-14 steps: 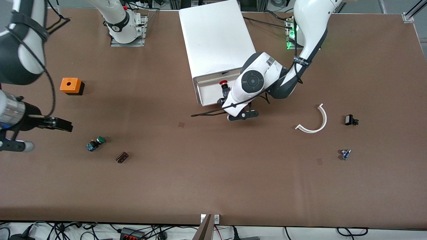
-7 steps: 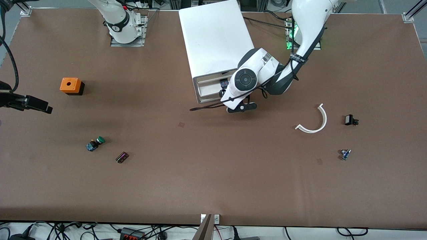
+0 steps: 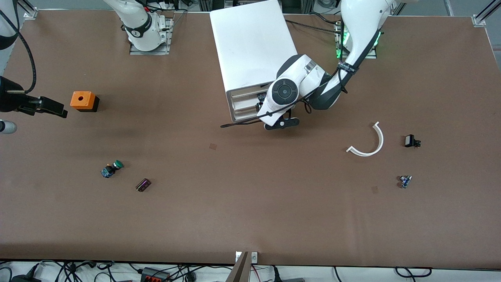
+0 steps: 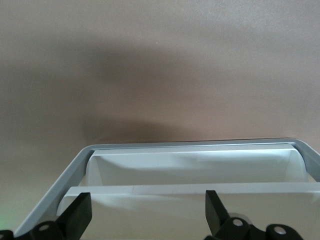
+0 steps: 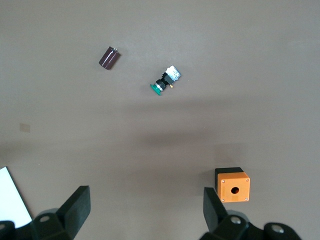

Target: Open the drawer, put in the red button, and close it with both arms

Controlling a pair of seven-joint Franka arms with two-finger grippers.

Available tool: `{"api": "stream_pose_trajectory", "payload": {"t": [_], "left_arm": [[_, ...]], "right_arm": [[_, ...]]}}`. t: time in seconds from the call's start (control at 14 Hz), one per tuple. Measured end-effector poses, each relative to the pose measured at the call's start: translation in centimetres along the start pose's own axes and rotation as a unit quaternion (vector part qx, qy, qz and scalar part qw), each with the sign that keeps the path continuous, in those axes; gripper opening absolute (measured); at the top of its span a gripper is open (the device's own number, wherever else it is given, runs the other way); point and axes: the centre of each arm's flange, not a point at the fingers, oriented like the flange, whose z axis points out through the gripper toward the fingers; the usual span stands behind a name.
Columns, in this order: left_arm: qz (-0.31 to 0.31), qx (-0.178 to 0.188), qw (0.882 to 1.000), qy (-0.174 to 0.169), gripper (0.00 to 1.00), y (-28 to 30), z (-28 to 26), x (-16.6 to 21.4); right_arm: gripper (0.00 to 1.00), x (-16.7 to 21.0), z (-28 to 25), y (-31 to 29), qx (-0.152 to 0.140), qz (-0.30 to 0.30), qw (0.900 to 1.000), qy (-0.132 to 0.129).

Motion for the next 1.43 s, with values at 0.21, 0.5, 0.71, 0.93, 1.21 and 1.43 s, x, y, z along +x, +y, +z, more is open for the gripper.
{"api": "stream_pose_trajectory", "payload": {"t": [0.21, 0.5, 0.71, 0.93, 1.21, 1.43], "left_arm": [[-0.002, 0.006, 1.000, -0.006, 1.00, 0.4, 0.2, -0.8], [-0.003, 0.007, 1.000, -0.007, 1.00, 0.4, 0.2, -0.9], [-0.005, 0.007, 1.000, -0.007, 1.00, 0.1, -0.2, -0.8], [-0.006, 0.004, 1.000, 0.008, 1.00, -0.2, -2.4, -0.5], [-0.003, 0.037, 0.997, 0.061, 1.00, -3.4, -8.6, 2.6], [0.022, 0.048, 0.996, 0.072, 1.00, -8.1, -13.3, 6.2]], "right_arm": [[1.00, -0.3, 0.4, -0.1, -0.001, -0.001, 1.000, 0.010], [1.00, -1.4, 0.9, 0.0, -0.002, -0.002, 1.000, 0.024], [1.00, -2.5, 1.2, 0.0, -0.002, -0.003, 1.000, 0.026], [1.00, -3.2, 1.8, -0.1, -0.002, -0.006, 1.000, 0.026], [1.00, -3.6, 1.6, 0.0, -0.003, -0.019, 0.999, 0.026], [1.00, -3.9, 1.2, 0.1, -0.003, -0.019, 0.999, 0.028]]}}
